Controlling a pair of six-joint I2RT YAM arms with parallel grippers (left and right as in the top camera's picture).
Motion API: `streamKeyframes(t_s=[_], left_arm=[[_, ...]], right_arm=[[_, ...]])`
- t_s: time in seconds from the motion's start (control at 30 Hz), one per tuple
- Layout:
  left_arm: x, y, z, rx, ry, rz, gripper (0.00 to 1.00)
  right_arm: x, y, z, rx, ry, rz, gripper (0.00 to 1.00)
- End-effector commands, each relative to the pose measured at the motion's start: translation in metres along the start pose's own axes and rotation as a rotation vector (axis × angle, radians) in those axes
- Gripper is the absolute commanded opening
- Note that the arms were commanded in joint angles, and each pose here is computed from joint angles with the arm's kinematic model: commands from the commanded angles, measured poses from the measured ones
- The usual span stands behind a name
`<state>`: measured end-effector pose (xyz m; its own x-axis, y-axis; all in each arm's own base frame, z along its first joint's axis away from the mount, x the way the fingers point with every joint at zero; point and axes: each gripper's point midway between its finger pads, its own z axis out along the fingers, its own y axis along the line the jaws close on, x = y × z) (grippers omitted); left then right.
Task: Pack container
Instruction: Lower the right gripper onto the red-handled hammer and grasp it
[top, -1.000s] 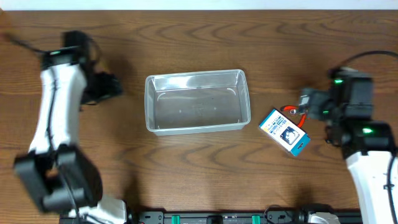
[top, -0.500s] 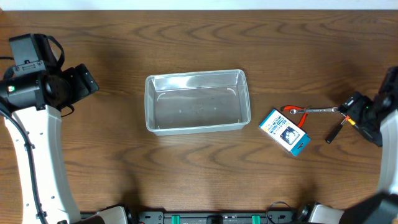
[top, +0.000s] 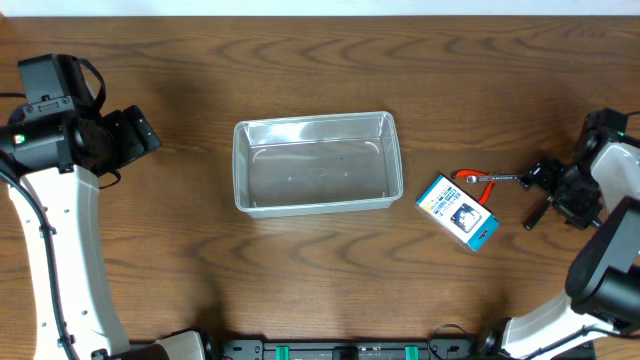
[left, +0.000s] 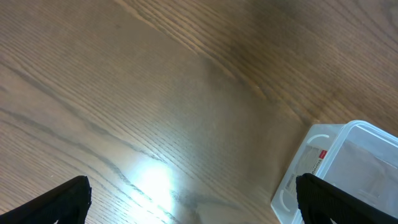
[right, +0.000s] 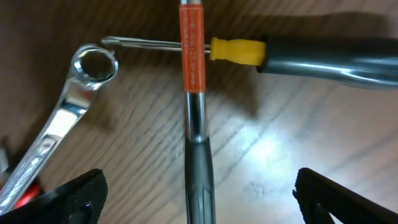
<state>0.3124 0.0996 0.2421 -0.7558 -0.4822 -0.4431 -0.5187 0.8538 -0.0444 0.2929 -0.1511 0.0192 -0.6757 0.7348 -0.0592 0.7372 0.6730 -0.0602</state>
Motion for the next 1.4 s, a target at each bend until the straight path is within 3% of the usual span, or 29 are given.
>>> streamKeyframes(t_s=[0.0,0.13,0.5,1.0,1.27,1.37], left_arm=[[-0.001,0.0,0.0,-0.004,0.0,0.0,0.98],[-0.002,0.0,0.0,-0.003,-0.003,-0.001,0.98],[-0.002,0.0,0.0,-0.003,-0.002,-0.001,0.98],[-0.002,0.0,0.0,-0.003,-0.002,-0.001,0.98],[-0.002,0.0,0.0,-0.003,-0.002,-0.001,0.98],[-0.002,0.0,0.0,-0.003,-0.002,-0.001,0.98]], right_arm=[[0.002,0.0,0.011,0.005,0.023,-0.015,0.99],[0.0,0.001,0.016,0.004,0.022,-0.016,0.98],[-0.005,0.004,0.019,-0.005,0.009,-0.071,0.63],[0.019,-0.003,0.045,0.003,0.035,-0.075,0.63],[0.02,0.0,0.045,-0.014,0.041,-0.075,0.32],[0.019,0.0,0.045,-0.014,0.039,-0.075,0.25]])
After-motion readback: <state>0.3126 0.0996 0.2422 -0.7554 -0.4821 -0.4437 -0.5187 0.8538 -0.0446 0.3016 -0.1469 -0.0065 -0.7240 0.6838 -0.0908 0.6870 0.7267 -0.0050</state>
